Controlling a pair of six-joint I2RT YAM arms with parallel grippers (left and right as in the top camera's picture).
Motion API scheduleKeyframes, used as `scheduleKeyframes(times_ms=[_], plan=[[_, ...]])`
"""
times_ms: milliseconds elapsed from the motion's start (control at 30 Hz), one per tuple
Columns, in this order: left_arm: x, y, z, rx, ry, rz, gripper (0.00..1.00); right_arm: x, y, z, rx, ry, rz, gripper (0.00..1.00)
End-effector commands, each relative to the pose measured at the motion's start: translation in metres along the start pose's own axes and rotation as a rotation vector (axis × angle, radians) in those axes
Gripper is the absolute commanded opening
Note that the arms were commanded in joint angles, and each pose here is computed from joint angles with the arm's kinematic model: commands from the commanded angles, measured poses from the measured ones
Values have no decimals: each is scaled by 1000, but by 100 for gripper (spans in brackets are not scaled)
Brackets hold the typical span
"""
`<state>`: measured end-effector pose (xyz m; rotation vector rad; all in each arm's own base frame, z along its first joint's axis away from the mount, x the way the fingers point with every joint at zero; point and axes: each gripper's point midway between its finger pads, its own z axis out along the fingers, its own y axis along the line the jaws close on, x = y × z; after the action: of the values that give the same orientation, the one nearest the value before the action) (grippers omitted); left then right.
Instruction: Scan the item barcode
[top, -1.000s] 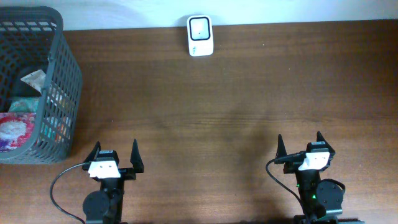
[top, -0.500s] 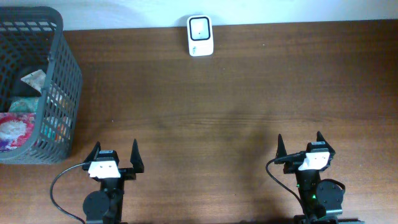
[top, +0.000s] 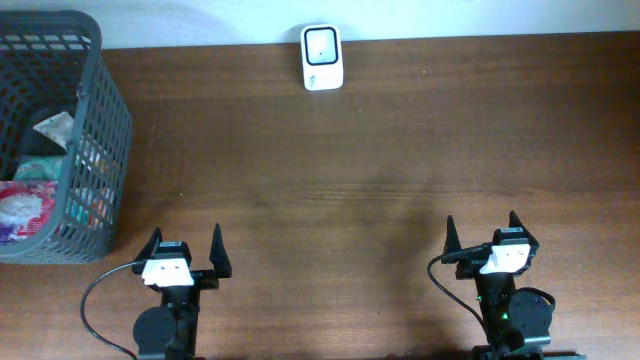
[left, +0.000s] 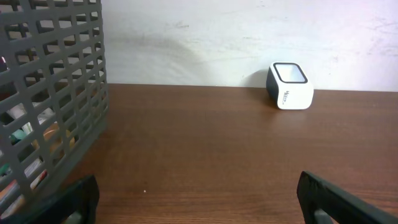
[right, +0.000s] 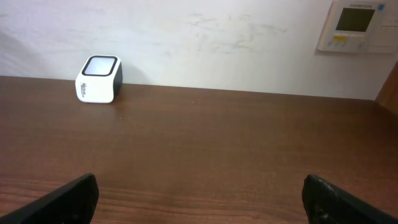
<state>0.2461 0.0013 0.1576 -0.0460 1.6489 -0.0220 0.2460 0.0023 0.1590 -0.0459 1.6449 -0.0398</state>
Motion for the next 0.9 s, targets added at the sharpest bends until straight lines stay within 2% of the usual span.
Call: scheduleKeyframes(times_ms=[0, 67, 100, 133, 167, 200, 233, 267, 300, 367, 400, 467, 500, 533, 567, 600, 733, 767, 867], plan=[[2, -2, 0, 11, 3, 19, 99, 4, 1, 0, -5, 8, 8, 99], [2, -2, 0, 8, 2, 19, 99, 4, 1, 0, -5, 8, 8, 99], [-10, -25, -2, 146, -42, -20, 99, 4, 1, 0, -5, 8, 8, 99], [-20, -38, -5, 220, -82, -15, 99, 4, 1, 0, -5, 8, 8, 99], [-43, -43, -10, 251, -179, -5, 99, 4, 1, 0, -5, 8, 8, 99], [-94, -47, -26, 271, -397, 18, 99, 4, 1, 0, -5, 8, 8, 99], [-120, -47, -39, 272, -517, 29, 99, 4, 1, 0, -5, 8, 8, 99], [-167, -40, -70, 231, -745, 31, 99, 4, 1, 0, -5, 8, 8, 99], [-194, -30, -85, 178, -820, 12, 99, 4, 1, 0, -5, 8, 8, 99], [-242, -28, -94, 148, -841, 18, 99, 4, 1, 0, -5, 8, 8, 99], [-267, -29, -89, 135, -820, 48, 99, 4, 1, 0, -6, 8, 8, 99], [-298, -33, -54, 133, -666, 61, 99, 4, 1, 0, -6, 8, 8, 99], [-311, -44, -21, 177, -471, 110, 99, 4, 1, 0, -5, 8, 8, 99], [-317, -71, 0, 320, -311, 185, 99, 4, 1, 0, -5, 8, 8, 99], [-311, -98, 11, 498, -130, 171, 99, 4, 1, 0, -5, 8, 8, 99], [-310, -102, 28, 524, -32, 149, 99, 4, 1, 0, -6, 8, 8, 99], [-348, -63, 92, 291, 107, 34, 99, 4, 1, 0, -5, 8, 8, 99], [-363, -28, 110, 152, 177, 2, 99, 4, 1, 0, -5, 8, 8, 99], [-354, 48, 143, -26, 315, -69, 99, 4, 1, 0, -5, 8, 8, 99]])
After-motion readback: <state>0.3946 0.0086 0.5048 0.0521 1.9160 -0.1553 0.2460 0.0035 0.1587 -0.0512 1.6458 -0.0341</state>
